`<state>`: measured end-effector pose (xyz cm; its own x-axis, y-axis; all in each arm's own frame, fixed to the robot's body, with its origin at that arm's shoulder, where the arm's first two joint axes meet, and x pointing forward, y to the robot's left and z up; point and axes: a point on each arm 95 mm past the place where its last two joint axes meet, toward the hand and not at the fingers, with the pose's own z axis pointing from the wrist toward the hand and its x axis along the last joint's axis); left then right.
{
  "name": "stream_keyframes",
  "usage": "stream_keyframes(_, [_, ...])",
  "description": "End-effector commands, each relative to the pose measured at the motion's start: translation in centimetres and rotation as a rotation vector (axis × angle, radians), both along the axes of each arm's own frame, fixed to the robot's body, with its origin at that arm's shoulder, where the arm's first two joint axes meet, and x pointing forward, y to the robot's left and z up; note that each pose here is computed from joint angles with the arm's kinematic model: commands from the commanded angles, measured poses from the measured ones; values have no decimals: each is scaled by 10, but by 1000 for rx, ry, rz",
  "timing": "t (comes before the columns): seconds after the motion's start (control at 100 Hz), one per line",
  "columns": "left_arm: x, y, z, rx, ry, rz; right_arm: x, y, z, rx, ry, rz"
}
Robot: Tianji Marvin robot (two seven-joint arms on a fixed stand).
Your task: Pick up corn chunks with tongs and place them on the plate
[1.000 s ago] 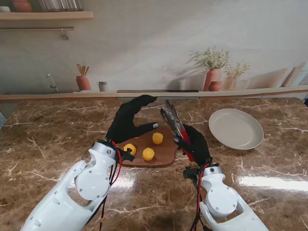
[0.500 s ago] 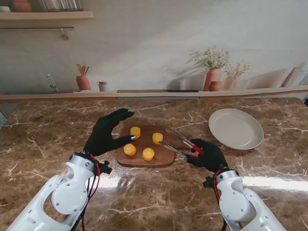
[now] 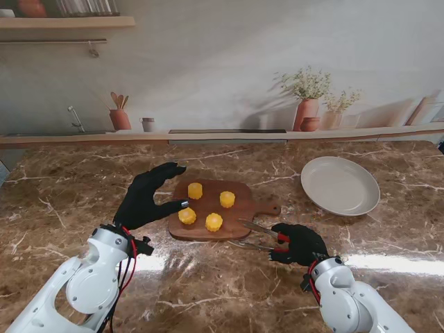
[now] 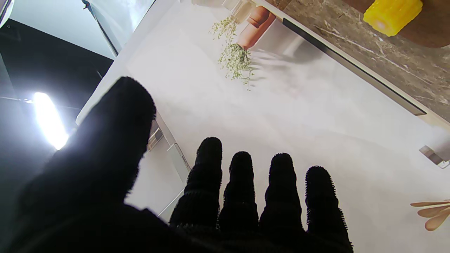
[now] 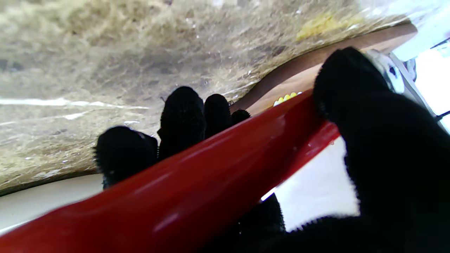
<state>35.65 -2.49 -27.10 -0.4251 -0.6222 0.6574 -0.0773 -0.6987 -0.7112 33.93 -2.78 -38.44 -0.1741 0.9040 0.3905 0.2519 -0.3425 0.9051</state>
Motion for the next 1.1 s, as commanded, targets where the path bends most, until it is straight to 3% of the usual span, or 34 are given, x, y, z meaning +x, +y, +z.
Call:
stream_keyframes(0.0, [-4,1,-9,15,28,-8,1,8,-1,0,15,-1])
stream_keyframes(0.5, [-10,3,-17,20,48,-19,12,46,5,-61,39,-21])
stream_keyframes(0.91, [-13,7,-17,22,51,-18,21,66,-3,-67,81,-32])
stream_keyframes(1.09, [-15,9,-17,25,54,-12,24,74,-11,-74,57,-52])
